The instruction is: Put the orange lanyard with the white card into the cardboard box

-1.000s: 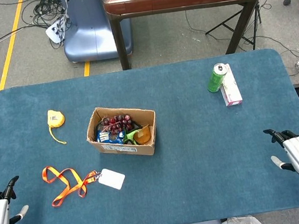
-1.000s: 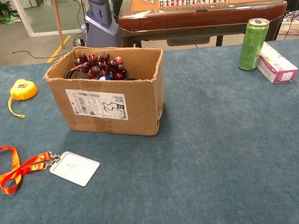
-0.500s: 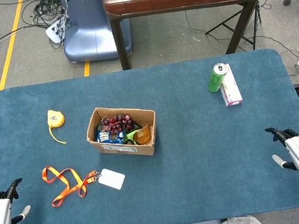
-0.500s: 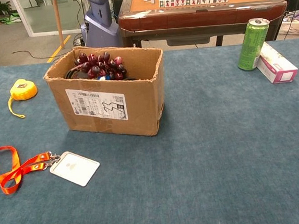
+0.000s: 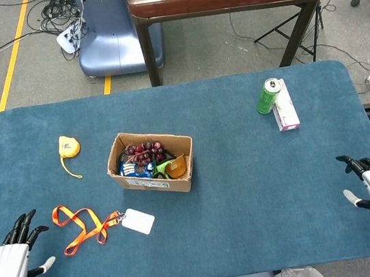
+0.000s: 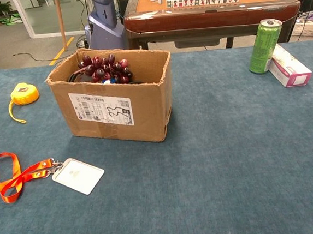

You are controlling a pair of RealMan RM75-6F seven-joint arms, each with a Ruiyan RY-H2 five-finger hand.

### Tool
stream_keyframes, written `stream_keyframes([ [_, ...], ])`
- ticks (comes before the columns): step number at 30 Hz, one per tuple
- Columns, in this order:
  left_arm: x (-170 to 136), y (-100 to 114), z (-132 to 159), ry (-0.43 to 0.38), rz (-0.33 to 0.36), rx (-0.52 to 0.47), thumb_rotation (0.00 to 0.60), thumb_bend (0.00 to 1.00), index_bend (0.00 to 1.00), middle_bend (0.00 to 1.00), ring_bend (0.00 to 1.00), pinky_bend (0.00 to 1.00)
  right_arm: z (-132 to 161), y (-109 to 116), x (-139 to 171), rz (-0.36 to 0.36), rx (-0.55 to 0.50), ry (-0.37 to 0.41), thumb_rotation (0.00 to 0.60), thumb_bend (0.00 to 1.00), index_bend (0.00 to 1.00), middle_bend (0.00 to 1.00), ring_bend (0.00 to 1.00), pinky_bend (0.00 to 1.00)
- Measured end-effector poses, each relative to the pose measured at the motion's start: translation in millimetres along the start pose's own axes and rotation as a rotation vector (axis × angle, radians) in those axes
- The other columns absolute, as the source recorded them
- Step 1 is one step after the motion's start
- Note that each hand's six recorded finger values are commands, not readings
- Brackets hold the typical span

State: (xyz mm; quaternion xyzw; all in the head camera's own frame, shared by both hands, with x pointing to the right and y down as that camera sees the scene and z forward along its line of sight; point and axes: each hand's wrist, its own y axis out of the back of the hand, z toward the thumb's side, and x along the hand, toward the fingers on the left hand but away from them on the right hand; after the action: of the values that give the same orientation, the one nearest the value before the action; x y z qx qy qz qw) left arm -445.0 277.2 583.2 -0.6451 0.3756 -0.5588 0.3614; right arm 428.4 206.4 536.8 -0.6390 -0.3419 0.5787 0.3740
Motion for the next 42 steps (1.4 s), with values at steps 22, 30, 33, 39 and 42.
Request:
stream_keyframes([
  [22,32,-29,40,-0.058,-0.129,-0.027,0.600,0.09,0.31,0.00,0.00,0.14,-8,16,6,-0.050,-0.031,-0.016,0.600,0.25,0.24,0.42,0.35,0.66],
  [30,42,-42,54,-0.076,-0.203,-0.035,0.600,0.09,0.30,0.00,0.00,0.15,-13,23,9,-0.073,-0.047,-0.023,0.600,0.24,0.24,0.42,0.35,0.66],
  [33,46,-46,59,-0.077,-0.215,-0.040,0.600,0.09,0.30,0.00,0.00,0.15,-14,25,10,-0.080,-0.052,-0.025,0.600,0.25,0.24,0.42,0.35,0.66],
  [39,54,-51,65,-0.064,-0.223,-0.036,0.600,0.09,0.30,0.00,0.00,0.14,-16,28,12,-0.092,-0.058,-0.029,0.600,0.25,0.24,0.42,0.35,0.66],
  [42,58,-53,70,-0.063,-0.231,-0.015,0.600,0.09,0.31,0.00,0.00,0.15,-17,29,12,-0.097,-0.061,-0.031,0.600,0.24,0.24,0.42,0.35,0.66],
])
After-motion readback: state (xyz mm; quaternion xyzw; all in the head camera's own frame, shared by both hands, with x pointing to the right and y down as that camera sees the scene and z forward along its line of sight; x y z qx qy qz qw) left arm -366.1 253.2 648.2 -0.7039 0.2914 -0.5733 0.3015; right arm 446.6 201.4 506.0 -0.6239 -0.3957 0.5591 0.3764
